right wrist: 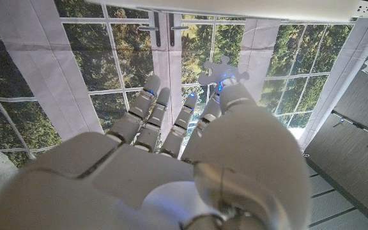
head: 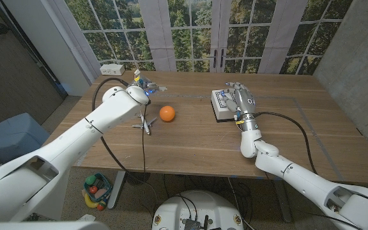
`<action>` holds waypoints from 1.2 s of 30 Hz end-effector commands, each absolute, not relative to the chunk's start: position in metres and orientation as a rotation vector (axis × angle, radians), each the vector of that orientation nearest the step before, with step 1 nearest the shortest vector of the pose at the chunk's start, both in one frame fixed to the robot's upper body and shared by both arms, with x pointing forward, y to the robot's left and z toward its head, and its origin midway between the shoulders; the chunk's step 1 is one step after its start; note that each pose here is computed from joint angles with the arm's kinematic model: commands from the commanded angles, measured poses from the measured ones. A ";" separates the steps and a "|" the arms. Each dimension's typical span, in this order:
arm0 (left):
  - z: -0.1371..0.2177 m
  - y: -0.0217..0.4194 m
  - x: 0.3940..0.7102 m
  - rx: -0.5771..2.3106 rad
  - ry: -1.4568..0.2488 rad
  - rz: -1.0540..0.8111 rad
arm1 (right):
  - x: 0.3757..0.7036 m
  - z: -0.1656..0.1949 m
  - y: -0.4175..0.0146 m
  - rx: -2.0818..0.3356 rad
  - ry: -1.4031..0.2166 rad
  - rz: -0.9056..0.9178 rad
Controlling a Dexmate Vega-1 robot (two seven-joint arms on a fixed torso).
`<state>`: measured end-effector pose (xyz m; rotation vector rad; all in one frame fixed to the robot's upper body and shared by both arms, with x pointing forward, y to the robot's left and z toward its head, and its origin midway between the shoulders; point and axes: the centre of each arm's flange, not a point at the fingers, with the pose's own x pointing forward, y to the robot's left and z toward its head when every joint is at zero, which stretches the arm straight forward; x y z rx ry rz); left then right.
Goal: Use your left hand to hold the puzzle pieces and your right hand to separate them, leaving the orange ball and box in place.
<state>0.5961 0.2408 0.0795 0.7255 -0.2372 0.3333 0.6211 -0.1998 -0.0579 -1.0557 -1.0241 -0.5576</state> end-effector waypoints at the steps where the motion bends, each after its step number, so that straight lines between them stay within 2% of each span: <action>1: 0.088 0.256 0.617 0.955 -0.250 0.369 | 0.632 -0.061 -0.202 -1.122 -0.989 -0.638; 18: 0.090 0.251 0.635 1.276 -0.138 0.449 | 0.637 -0.066 -0.205 -1.168 -0.931 -0.672; 36: 0.089 0.245 0.643 1.350 -0.041 0.474 | 0.635 -0.069 -0.207 -1.171 -0.921 -0.680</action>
